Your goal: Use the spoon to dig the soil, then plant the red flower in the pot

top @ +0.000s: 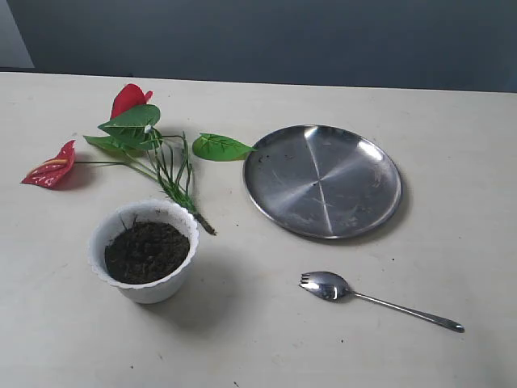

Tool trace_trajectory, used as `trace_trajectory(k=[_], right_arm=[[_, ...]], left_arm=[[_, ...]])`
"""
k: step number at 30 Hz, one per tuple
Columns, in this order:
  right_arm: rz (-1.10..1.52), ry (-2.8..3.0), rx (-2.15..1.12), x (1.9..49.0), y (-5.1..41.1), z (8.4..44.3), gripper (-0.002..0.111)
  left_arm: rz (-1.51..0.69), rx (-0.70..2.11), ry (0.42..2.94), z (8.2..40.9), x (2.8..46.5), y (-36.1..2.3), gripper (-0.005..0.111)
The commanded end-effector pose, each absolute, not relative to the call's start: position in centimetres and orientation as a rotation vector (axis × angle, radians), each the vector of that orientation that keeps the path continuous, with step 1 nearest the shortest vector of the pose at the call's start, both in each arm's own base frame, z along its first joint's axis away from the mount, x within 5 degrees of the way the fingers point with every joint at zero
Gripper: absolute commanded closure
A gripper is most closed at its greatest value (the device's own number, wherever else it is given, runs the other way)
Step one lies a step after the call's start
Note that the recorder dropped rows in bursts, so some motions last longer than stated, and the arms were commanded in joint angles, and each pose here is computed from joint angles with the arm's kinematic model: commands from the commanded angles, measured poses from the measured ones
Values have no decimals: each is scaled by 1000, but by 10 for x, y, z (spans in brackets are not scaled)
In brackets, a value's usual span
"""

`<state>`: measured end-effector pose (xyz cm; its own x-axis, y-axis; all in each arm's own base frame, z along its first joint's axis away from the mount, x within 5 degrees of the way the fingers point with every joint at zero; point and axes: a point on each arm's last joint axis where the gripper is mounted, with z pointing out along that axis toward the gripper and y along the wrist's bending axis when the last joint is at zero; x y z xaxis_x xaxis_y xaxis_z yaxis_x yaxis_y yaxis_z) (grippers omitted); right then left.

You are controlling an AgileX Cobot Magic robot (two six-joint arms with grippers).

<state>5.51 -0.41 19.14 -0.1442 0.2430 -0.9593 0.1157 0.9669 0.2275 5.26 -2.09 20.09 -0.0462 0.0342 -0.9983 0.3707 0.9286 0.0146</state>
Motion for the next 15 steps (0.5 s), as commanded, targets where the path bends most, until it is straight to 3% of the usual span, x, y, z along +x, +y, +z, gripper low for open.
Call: trace_trajectory(k=[1, 8, 15], right_arm=[[109, 1694, 274, 55, -5, 192, 109], [546, 1357, 633, 56, -6, 214, 109], [641, 1309, 721, 56, -7, 215, 109]], left_arm=[[-287, 317, 1587, 202, 52, -21, 106], [-287, 317, 1587, 202, 52, -21, 106], [-287, 317, 1587, 202, 52, -21, 106]])
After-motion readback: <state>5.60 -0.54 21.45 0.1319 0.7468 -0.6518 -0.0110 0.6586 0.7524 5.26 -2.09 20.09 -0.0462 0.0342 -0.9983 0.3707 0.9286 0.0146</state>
